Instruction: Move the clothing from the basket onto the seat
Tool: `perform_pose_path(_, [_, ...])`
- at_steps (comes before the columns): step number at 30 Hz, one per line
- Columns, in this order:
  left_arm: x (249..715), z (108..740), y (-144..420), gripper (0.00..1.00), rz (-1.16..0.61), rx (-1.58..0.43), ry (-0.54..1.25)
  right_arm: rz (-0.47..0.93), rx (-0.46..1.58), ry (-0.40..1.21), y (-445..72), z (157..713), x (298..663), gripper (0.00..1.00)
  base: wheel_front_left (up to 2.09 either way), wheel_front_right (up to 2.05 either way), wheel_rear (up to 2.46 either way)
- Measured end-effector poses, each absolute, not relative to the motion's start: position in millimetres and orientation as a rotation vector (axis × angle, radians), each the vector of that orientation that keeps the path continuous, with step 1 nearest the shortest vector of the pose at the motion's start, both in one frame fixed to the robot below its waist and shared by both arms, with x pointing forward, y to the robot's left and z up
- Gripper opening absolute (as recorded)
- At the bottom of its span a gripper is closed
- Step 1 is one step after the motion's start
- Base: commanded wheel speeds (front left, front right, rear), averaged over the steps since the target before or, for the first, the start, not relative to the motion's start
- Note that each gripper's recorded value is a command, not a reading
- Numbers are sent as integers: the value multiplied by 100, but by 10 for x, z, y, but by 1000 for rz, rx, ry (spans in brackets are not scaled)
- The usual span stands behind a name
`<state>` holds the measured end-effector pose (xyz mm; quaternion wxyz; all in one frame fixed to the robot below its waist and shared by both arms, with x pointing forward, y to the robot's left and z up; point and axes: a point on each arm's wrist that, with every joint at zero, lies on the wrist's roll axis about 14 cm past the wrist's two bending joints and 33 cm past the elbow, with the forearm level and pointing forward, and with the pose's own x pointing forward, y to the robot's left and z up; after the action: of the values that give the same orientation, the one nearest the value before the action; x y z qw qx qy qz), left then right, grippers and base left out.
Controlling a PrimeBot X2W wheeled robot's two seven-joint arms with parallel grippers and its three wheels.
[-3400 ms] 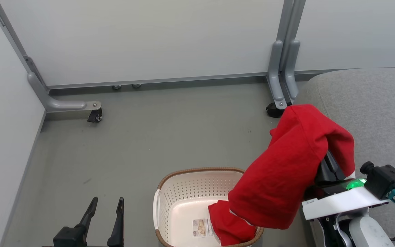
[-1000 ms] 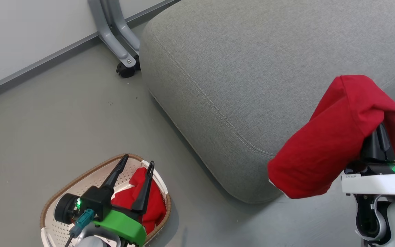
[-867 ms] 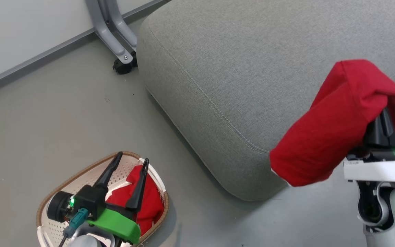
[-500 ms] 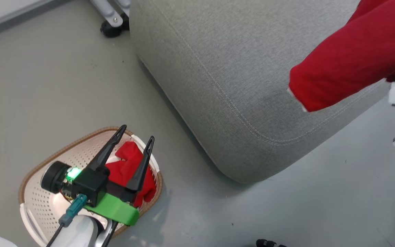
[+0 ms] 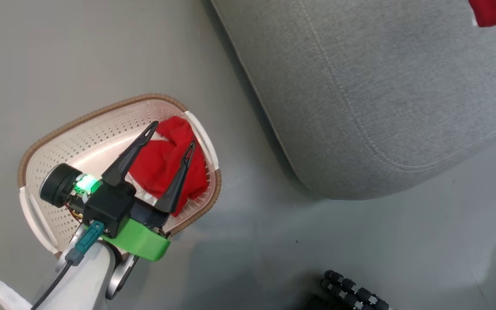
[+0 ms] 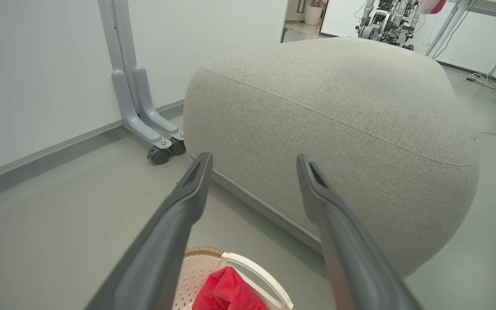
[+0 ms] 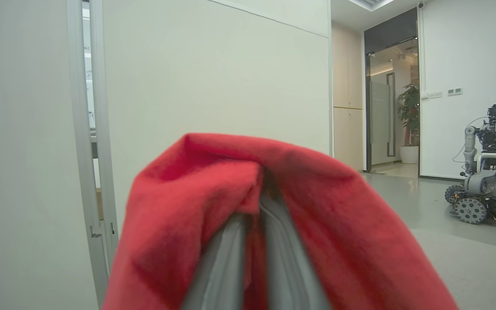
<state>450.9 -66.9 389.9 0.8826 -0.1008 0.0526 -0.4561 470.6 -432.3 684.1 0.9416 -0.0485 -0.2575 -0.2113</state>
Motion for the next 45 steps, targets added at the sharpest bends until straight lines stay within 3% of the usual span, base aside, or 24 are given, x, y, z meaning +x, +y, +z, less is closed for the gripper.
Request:
perform_pose_path(12, [4658,3488,-219,100,-810,-208,191,-467,-25,-201,-4492,5452,5460,0,0,0,0])
perform_pose_path(20, [4622,3232,-20,100,-760,-195,255,-423,42,80,-4192,4271,5606,0,0,0,0])
perform_pose_path(27, [4617,3243,-33,100,-765,-187,257,-406,62,191,-4104,3978,5477,0,0,0,0])
perform_pose_path(28, [4618,3256,-40,100,-767,-187,254,-402,58,188,-4105,4006,5476,28,0,0,0])
perform_pose_path(29, [4619,3273,-49,100,-768,-186,250,-401,60,180,-4110,4047,5475,100,0,0,0])
perform_pose_path(45, [4539,3902,-231,100,-769,-209,149,-335,48,101,-4043,4655,5035,100,0,0,0])
